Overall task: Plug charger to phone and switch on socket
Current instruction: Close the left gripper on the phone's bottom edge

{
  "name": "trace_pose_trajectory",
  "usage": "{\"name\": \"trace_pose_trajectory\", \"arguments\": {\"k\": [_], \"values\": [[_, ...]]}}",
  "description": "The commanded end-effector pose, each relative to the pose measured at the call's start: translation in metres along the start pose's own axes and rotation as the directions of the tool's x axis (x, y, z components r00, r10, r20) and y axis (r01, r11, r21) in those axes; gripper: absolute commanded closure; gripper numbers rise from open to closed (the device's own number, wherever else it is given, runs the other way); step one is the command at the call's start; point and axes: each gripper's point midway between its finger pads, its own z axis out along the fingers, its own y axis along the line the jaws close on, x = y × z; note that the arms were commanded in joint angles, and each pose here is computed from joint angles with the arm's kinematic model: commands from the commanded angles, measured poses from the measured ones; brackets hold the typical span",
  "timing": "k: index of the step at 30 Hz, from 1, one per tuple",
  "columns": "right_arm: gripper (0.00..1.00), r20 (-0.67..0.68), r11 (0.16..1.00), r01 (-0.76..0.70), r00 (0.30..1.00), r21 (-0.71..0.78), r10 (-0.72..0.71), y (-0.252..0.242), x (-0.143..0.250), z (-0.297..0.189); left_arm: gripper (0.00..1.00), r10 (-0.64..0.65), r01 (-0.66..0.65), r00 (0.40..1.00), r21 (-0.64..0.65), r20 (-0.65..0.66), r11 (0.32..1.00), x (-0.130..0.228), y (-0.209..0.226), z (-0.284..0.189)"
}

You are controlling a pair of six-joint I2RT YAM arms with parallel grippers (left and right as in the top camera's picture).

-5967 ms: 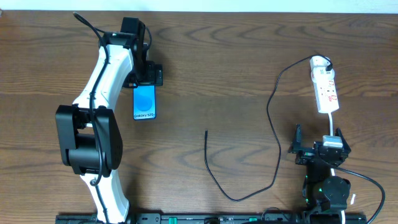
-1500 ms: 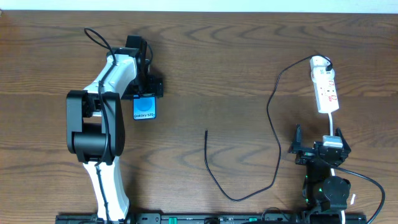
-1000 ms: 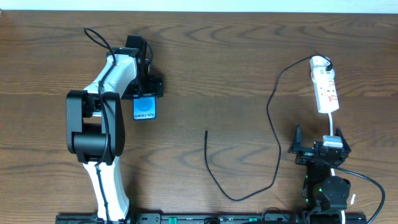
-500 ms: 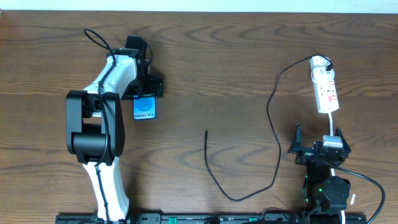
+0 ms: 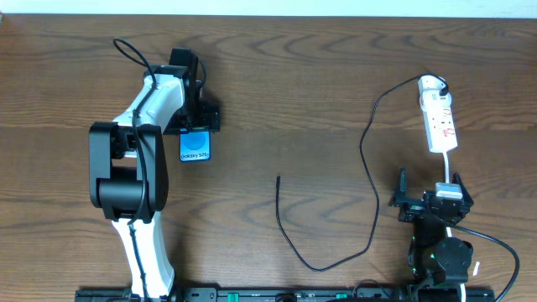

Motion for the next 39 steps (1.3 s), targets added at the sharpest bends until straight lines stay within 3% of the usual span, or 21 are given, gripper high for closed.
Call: {"name": "trace_pose_trajectory", "arguments": {"k": [1, 39], "values": [[0.01, 0.002, 1.0, -0.012, 1.0, 0.006, 0.012, -0.0006, 0.0003, -0.0003, 0.02, -0.012, 0.011, 0.999, -0.009, -0.041, 1.0, 0.0124, 0.0035, 0.0098], [0.01, 0.002, 1.0, -0.012, 1.0, 0.006, 0.012, -0.0006, 0.0003, -0.0003, 0.07, -0.012, 0.011, 0.999, -0.011, -0.049, 1.0, 0.0144, 0.0038, 0.0097]]}}
